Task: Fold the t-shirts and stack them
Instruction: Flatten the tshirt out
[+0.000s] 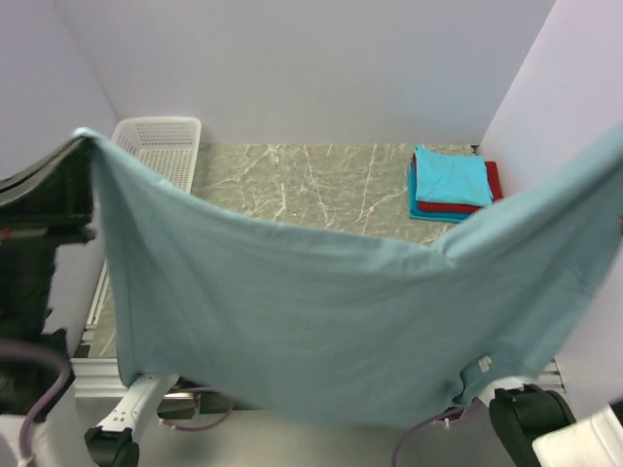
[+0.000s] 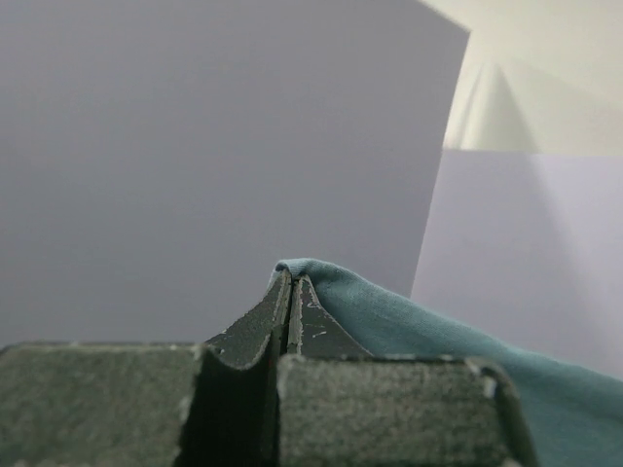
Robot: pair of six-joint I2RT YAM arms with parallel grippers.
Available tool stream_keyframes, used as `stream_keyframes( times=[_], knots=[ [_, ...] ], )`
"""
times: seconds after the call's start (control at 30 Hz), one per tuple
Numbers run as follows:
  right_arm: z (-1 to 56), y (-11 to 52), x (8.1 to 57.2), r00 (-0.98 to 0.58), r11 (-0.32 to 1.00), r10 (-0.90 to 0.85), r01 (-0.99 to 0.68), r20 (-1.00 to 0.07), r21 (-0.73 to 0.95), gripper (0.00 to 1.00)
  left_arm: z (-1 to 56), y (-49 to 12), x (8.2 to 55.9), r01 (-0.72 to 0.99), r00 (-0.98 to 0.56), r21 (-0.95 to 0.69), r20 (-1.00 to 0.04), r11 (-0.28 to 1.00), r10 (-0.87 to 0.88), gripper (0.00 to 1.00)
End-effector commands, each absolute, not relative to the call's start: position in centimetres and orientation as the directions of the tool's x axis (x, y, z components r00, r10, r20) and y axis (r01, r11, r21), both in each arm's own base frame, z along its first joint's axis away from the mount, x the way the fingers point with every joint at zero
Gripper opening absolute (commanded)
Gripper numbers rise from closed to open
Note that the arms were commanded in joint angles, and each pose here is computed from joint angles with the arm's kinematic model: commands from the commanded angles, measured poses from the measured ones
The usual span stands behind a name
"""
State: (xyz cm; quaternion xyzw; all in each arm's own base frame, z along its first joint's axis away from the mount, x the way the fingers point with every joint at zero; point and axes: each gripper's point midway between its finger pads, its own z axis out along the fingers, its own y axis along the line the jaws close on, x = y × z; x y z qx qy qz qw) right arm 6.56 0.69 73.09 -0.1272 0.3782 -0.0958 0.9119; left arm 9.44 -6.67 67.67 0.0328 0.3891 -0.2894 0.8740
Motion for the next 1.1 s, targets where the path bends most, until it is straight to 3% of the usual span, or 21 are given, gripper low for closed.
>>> stream_keyframes(
  times=[0.0, 0.17, 0.43, 0.6, 0.63, 0.7, 0.73, 0.9, 1.07],
  knots=[
    [70.2, 1.9, 16.4, 0.557, 0.944, -0.28, 0.01, -0.782, -0.331, 0.0, 64.8, -6.4, 13.2, 0.484, 0.502, -0.189, -0.74, 0.855, -0.448, 0.0],
    [64.4, 4.2, 26.6, 0.401, 0.93, -0.269, -0.129, -0.876, -0.345, 0.0, 55.8, -6.3, 22.0, 0.399, 0.347, -0.273, -0.839, 0.875, -0.42, 0.0],
    [47.3, 8.2, 43.8, 0.049, 0.904, -0.239, -0.353, -0.97, -0.241, 0.0, 36.4, -4.8, 37.5, 0.145, 0.035, -0.308, -0.948, 0.94, -0.316, 0.0],
    [38.4, 10.2, 53.4, -0.087, 0.888, -0.262, -0.413, -0.961, -0.205, 0.0, 25.1, -4.5, 46.2, 0.03, -0.221, -0.329, -0.923, 0.944, -0.315, 0.0],
    [33.4, 10.7, 56.5, -0.173, 0.885, -0.265, -0.434, -0.949, -0.168, 0.0, 21.9, -4.5, 49.2, 0.002, -0.294, -0.323, -0.905, 0.947, -0.308, 0.0],
    [32.6, 11.5, 59.4, -0.169, 0.888, -0.257, -0.431, -0.951, -0.163, 0.0, 18.7, -4.1, 51.6, -0.044, -0.363, -0.297, -0.885, 0.954, -0.292, 0.0],
    [28.0, 12.0, 61.5, -0.238, 0.888, -0.265, -0.438, -0.935, -0.14, 0.0, 16.8, -3.8, 53.7, -0.067, -0.39, -0.281, -0.876, 0.957, -0.284, 0.0],
    [23.3, 14.0, 66.0, -0.238, 0.886, -0.299, -0.428, -0.924, -0.176, 0.0, 14.5, -2.0, 57.3, -0.142, -0.389, -0.23, -0.881, 0.963, -0.268, 0.0],
    [22.6, 13.8, 67.1, -0.21, 0.898, -0.337, -0.364, -0.918, -0.246, 0.0, 13.9, -0.2, 58.4, -0.21, -0.372, -0.171, -0.897, 0.963, -0.241, 0.0]
  ],
)
